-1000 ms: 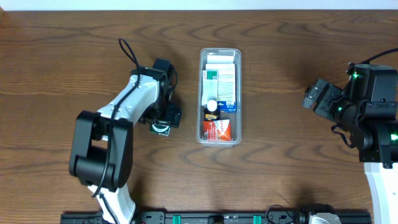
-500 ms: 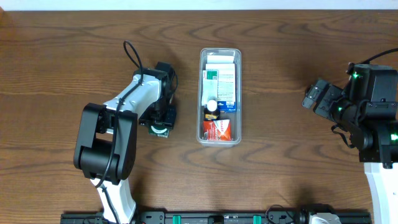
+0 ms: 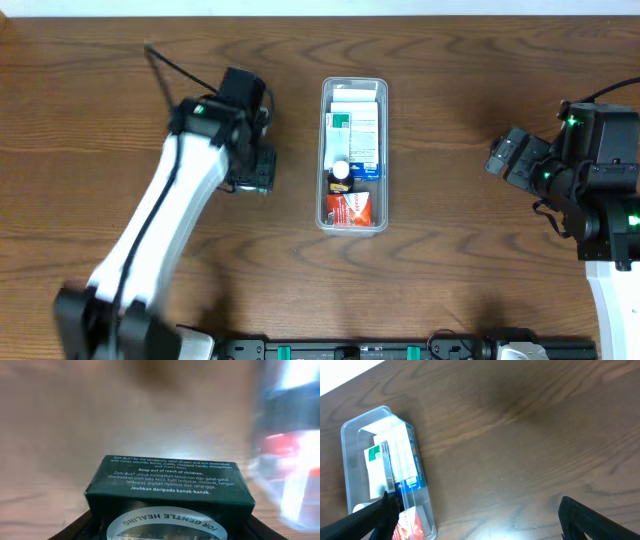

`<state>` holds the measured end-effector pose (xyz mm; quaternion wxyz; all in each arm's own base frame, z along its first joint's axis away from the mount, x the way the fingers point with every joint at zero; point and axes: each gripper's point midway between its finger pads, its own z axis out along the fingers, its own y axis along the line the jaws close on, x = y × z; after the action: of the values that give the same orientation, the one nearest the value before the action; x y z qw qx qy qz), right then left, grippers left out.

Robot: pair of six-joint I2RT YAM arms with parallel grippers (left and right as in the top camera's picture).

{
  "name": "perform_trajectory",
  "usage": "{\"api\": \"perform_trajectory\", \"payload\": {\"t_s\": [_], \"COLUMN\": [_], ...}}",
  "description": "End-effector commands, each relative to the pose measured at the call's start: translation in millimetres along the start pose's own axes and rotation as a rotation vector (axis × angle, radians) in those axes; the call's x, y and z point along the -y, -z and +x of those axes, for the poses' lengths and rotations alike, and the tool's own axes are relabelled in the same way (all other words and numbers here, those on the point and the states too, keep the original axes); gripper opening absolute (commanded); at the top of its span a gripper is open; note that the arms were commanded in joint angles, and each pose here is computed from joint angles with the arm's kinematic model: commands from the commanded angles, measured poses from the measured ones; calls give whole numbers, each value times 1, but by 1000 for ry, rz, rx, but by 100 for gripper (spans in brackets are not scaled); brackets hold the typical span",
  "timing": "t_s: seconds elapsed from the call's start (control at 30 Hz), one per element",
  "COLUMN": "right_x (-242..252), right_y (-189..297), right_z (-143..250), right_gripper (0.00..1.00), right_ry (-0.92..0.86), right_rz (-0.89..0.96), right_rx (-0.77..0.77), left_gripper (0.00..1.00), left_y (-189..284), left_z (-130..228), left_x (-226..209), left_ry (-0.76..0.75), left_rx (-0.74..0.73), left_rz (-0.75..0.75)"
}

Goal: Pack container
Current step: 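Carry the green tin right and lower it into the container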

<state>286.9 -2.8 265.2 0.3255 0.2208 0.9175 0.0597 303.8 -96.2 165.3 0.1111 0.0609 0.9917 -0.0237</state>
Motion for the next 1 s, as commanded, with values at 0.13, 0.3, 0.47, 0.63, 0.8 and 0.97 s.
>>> {"api": "perform_trajectory", "payload": {"t_s": [0.13,0.3,0.47,0.63,0.8,0.97], "right_x": [2,2,2,2,2,2], "right_y": [1,1,1,1,1,1], "right_z": [-2,-2,-2,-2,-2,-2], "right_gripper": [99,99,99,99,99,99], "right_ry": [-4,-4,-4,-4,-4,-4], "right_rz": [7,8,8,7,7,7], "right_rx": [9,8,8,9,9,9], "left_gripper": [44,44,44,44,45,46], "left_y": [45,30,-2,-40,-67,-73], "left_z": [-4,3,9,19,27,30], "left_x": [62,115,139,158,160,158], "left_ry": [88,67,69,78,101,118], "left_rx": [180,175,154,77,17,0], "left_rz": [122,166,79,37,-12,-29]}}
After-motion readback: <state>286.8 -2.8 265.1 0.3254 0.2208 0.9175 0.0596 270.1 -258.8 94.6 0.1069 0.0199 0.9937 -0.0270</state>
